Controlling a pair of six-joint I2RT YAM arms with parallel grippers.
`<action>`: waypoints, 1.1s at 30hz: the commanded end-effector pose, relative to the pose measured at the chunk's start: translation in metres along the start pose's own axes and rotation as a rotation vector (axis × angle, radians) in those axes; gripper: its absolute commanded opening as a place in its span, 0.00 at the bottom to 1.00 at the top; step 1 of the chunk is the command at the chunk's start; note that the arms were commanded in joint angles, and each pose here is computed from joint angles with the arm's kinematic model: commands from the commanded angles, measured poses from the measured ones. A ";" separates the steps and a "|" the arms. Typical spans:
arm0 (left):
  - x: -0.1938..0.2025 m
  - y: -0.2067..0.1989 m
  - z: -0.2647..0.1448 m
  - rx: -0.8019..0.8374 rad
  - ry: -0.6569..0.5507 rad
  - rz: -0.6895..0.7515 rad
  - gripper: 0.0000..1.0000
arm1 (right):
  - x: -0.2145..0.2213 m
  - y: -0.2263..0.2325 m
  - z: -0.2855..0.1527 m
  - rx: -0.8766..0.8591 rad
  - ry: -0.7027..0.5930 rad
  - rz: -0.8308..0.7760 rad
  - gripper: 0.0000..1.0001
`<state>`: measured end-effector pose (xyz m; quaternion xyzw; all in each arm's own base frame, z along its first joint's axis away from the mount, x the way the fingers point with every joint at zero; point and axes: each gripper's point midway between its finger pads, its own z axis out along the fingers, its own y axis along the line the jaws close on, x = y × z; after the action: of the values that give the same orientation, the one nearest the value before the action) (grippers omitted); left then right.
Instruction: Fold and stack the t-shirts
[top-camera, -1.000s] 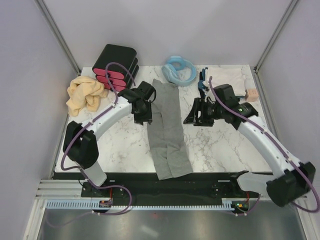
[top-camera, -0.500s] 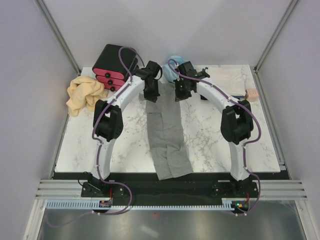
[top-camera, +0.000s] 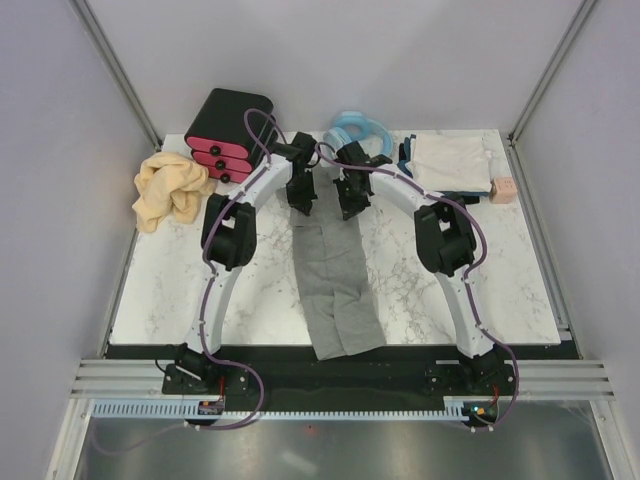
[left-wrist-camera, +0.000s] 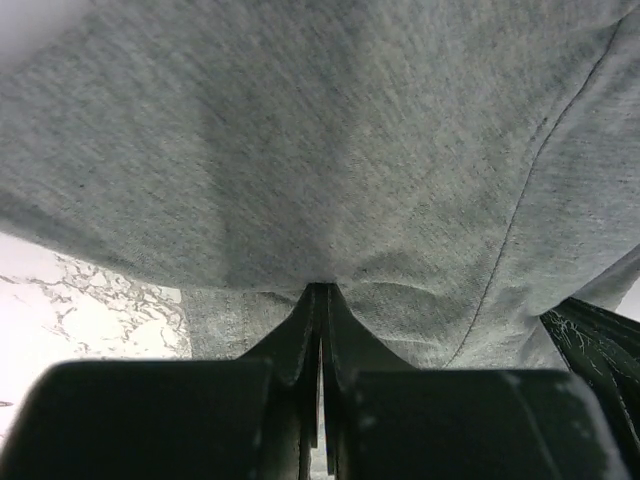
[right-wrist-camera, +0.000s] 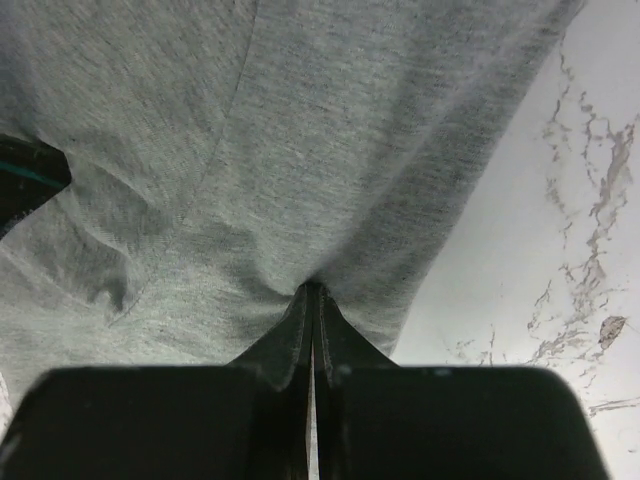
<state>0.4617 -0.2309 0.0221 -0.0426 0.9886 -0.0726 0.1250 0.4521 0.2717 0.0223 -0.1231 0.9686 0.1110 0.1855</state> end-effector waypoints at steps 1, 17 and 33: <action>0.017 0.011 0.009 -0.042 0.050 0.014 0.02 | 0.012 0.013 0.025 -0.010 0.045 -0.058 0.00; -0.032 0.055 0.021 -0.125 -0.041 -0.135 0.02 | 0.014 0.018 0.041 0.054 0.057 -0.082 0.00; -0.034 0.066 0.031 -0.134 -0.025 -0.165 0.02 | -0.026 0.005 0.040 0.116 -0.040 -0.033 0.04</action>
<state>0.5040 -0.1873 0.0218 -0.1154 0.9804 -0.0566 0.1490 0.4804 0.3079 0.0242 -0.1377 0.9579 0.0960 0.2329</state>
